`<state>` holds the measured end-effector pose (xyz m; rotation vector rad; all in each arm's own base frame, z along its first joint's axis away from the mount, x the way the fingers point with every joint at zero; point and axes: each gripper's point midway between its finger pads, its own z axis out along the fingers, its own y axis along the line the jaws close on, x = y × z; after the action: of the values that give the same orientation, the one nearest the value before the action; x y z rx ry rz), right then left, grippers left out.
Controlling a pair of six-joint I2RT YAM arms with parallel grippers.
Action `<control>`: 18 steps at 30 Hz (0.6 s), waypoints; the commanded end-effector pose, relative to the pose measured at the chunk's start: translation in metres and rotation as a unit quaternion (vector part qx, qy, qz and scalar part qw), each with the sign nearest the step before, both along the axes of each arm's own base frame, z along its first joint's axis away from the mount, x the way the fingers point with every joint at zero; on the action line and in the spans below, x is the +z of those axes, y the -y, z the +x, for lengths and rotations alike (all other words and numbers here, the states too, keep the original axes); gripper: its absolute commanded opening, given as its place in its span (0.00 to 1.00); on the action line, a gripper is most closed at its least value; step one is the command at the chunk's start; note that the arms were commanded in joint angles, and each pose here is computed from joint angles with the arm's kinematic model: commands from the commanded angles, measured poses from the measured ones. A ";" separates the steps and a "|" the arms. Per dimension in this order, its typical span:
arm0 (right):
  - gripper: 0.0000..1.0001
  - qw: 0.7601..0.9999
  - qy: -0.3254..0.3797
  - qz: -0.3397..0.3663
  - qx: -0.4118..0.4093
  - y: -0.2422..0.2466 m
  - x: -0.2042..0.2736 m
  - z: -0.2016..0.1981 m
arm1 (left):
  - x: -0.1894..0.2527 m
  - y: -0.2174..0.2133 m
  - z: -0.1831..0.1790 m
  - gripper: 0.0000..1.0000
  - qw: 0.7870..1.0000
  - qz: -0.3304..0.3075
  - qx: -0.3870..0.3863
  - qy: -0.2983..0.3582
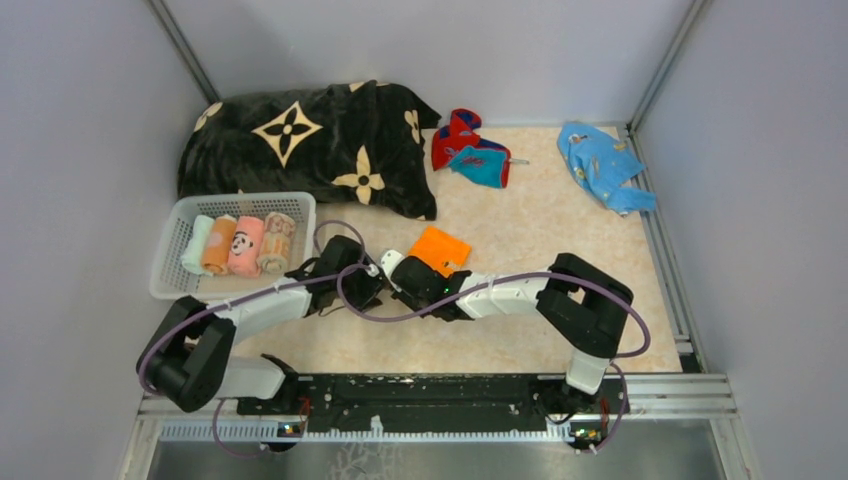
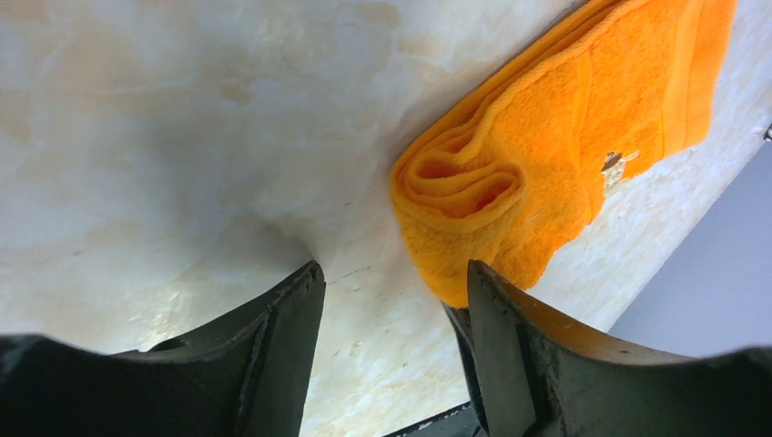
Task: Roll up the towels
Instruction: Roll the towel at the center of the board.
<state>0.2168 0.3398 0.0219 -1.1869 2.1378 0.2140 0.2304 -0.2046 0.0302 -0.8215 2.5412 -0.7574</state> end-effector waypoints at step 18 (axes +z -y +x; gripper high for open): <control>0.15 0.992 -0.121 0.014 0.025 0.017 -0.032 -0.042 | -0.078 -0.051 -0.032 0.31 0.978 0.159 0.011 -0.132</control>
<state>0.2150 0.3410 0.0230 -1.1608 2.1482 0.3379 0.2528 -0.2212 0.0163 -0.8418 2.5789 -0.7616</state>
